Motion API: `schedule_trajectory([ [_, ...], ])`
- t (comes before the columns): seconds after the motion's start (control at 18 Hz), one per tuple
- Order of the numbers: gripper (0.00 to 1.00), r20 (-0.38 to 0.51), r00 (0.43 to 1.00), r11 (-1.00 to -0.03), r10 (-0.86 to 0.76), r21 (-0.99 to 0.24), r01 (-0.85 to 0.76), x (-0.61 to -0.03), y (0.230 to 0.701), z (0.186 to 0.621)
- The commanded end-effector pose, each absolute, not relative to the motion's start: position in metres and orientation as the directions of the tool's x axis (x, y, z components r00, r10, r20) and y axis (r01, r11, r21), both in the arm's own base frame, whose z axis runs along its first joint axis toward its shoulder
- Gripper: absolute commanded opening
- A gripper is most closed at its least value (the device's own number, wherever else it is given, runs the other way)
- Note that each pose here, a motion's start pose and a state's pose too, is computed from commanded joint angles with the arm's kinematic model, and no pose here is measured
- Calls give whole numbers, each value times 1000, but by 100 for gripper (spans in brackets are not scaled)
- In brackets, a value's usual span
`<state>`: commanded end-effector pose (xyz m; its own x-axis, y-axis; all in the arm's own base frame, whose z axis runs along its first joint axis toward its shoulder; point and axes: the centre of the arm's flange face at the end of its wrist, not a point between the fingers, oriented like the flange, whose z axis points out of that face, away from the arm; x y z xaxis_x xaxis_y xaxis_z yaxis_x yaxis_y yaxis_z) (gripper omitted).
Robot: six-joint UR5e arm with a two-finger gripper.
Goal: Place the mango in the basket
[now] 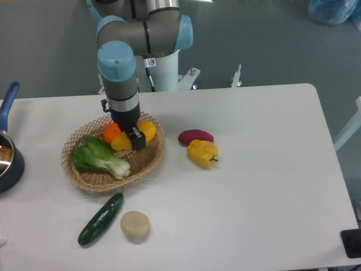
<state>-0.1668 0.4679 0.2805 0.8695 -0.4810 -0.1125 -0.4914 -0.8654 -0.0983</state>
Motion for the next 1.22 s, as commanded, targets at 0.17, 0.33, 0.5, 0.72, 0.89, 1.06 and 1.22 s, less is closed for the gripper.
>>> schedule_trajectory([
  [0.17, 100, -112, 873, -869, -474, -98, -485, -167, 469, 280],
  [0.33, 100, -135, 882, -877, -451, -113, -466, -173, 469, 293],
  [0.5, 100, -190, 893, -889, -408, -140, -436, -199, 472, 322],
  [0.72, 100, -237, 913, -912, -332, -167, -375, -237, 470, 349],
  [0.89, 100, -247, 922, -925, -297, -168, -342, -264, 462, 353],
  [1.06, 100, -260, 926, -930, -274, -174, -324, -281, 463, 360],
  [1.22, 100, -278, 934, -943, -223, -181, -279, -311, 454, 369],
])
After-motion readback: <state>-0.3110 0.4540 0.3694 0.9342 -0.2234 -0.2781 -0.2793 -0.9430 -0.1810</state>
